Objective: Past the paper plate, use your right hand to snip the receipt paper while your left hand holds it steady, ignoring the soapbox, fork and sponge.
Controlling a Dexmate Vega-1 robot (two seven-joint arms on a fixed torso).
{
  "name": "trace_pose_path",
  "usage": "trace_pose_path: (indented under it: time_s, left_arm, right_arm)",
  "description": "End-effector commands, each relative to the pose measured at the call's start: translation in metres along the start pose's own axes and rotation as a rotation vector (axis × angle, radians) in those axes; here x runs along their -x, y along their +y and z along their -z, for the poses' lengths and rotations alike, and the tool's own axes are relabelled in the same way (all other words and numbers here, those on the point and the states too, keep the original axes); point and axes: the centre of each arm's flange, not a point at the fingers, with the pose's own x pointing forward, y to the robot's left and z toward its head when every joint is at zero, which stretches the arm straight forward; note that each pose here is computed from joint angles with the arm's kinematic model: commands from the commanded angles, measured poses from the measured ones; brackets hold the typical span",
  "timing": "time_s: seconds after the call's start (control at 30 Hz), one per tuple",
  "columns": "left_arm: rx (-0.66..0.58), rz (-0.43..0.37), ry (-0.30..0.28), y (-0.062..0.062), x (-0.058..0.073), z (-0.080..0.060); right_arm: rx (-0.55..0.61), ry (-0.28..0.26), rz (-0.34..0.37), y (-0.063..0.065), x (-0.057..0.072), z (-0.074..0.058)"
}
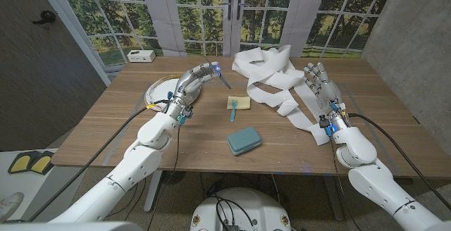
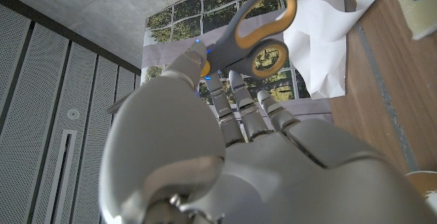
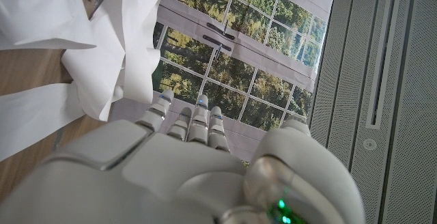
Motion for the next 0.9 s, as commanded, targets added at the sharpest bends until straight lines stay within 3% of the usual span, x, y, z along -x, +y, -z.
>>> trace_pose_path:
  time_s: [0.03, 0.9]
  left_arm:
    - [0.073, 0.025, 0.008, 0.000, -0.007, 0.006]
    - [0.201, 0.124, 0.002, -0.012, -0.018, 0.010]
  right_arm:
    - [0.001, 0.006, -0.002, 0.001, -0.002, 0.001]
    - [0.025, -0.004, -0.036, 0.003, -0.002, -0.002]
